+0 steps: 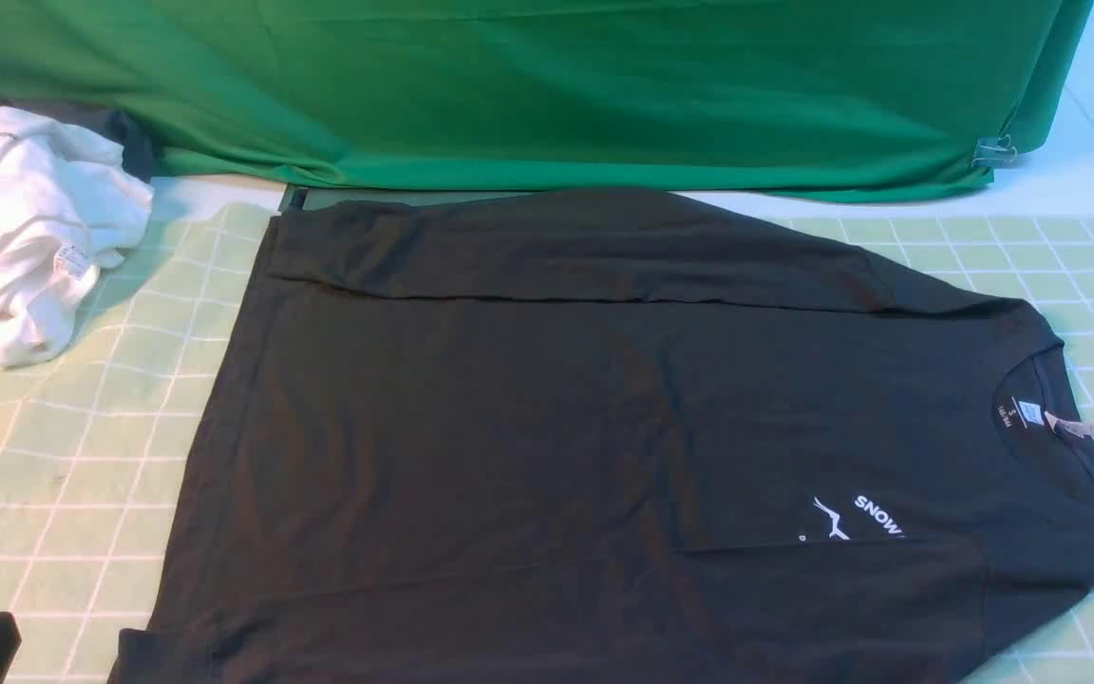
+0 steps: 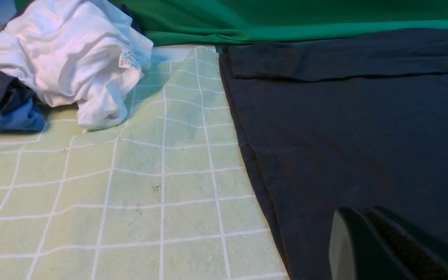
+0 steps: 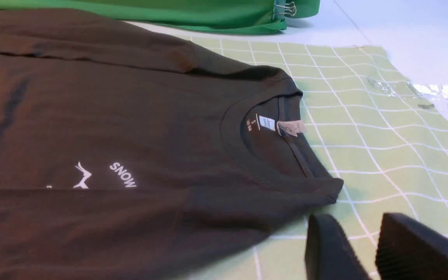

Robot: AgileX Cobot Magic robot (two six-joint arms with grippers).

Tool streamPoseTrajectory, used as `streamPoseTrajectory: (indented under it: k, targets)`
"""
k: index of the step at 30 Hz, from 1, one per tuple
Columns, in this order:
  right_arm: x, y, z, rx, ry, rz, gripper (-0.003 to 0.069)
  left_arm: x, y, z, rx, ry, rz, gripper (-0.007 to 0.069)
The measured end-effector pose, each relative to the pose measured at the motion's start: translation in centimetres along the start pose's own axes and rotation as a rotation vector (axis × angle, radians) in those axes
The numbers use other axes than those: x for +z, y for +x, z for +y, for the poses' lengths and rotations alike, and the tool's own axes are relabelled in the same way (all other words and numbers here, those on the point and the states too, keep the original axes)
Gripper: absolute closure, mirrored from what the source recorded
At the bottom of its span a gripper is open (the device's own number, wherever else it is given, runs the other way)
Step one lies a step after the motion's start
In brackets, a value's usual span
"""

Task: Fold a long-sleeved shirt over a green coffee tablecloth.
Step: 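Grasp the left edge of the dark T-shirt lying flat on the table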

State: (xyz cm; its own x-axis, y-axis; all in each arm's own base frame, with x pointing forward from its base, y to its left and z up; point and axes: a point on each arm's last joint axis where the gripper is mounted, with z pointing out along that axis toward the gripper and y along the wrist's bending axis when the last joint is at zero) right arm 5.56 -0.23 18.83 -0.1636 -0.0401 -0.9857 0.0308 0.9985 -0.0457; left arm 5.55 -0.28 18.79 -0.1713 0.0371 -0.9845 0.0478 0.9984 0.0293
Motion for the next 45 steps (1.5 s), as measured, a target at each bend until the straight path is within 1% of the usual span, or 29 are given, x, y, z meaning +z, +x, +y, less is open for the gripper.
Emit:
streamPoseTrajectory:
  k: [32, 37, 41, 45]
  targets:
    - [0.0, 0.0, 0.0, 0.0, 0.0, 0.0, 0.0421, 0.0, 0.0, 0.0, 0.0, 0.0, 0.0, 0.0654]
    - [0.0, 0.0, 0.0, 0.0, 0.0, 0.0, 0.0421, 0.0, -0.1, 0.1, 0.04, -0.011, -0.006, 0.0654]
    - [0.0, -0.1, 0.0, 0.0, 0.0, -0.007, 0.0421, 0.0, -0.8, 0.2, 0.071, -0.022, -0.089, 0.0654]
    - [0.0, -0.3, 0.0, -0.002, 0.001, -0.028, 0.0421, -0.3, -2.4, 0.2, 0.082, -0.032, -0.27, 0.0654]
